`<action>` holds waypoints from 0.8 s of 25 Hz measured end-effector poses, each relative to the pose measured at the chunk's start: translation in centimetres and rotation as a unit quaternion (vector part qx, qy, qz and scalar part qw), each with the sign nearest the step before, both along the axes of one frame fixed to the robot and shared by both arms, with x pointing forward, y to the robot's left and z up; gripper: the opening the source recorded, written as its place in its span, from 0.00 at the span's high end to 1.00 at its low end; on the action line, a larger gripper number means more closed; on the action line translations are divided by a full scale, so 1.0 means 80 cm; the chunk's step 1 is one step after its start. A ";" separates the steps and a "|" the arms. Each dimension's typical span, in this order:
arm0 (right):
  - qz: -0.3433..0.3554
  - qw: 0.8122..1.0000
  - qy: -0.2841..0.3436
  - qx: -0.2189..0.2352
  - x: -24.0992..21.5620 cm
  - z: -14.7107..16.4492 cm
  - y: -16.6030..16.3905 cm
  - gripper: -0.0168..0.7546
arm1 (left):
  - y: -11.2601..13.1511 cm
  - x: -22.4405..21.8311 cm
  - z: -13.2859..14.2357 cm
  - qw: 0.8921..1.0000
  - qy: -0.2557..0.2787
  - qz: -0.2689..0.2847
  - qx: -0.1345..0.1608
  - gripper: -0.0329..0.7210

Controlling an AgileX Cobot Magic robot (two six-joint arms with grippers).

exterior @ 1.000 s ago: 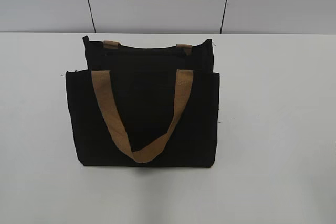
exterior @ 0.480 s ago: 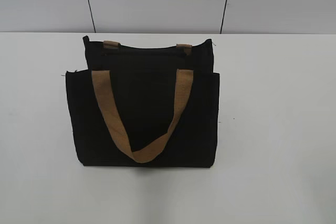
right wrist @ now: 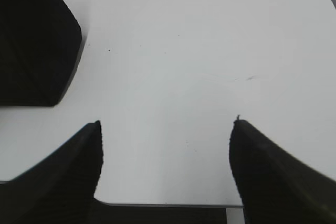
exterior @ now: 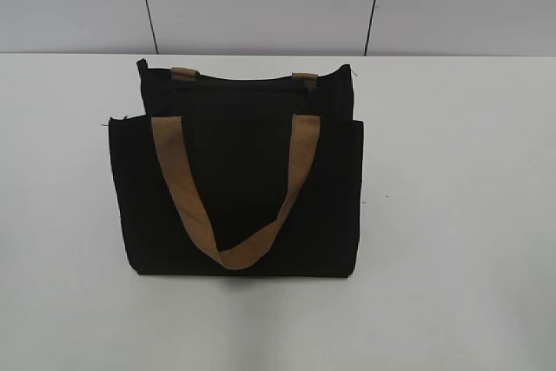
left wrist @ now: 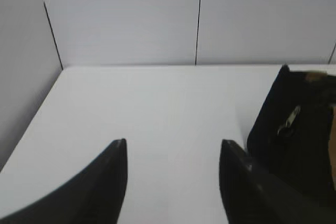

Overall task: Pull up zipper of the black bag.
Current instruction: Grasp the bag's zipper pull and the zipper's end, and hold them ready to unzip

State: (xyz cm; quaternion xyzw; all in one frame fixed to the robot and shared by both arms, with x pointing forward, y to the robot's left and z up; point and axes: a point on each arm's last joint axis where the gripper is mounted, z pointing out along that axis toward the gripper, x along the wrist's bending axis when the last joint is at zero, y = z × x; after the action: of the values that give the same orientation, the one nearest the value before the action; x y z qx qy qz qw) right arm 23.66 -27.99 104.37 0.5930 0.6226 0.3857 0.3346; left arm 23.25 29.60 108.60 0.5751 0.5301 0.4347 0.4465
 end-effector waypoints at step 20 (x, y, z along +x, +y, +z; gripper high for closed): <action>0.000 1.000 0.000 0.000 0.000 0.000 0.000 0.24 | 0.009 0.225 0.003 0.993 -0.107 0.041 -0.016 0.23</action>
State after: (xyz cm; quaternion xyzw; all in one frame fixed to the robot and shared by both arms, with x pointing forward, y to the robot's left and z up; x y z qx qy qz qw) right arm 23.66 -27.99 104.38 0.5929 0.6224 0.3859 0.3349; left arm 41.22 30.34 108.83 0.4960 0.5094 0.5027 0.4917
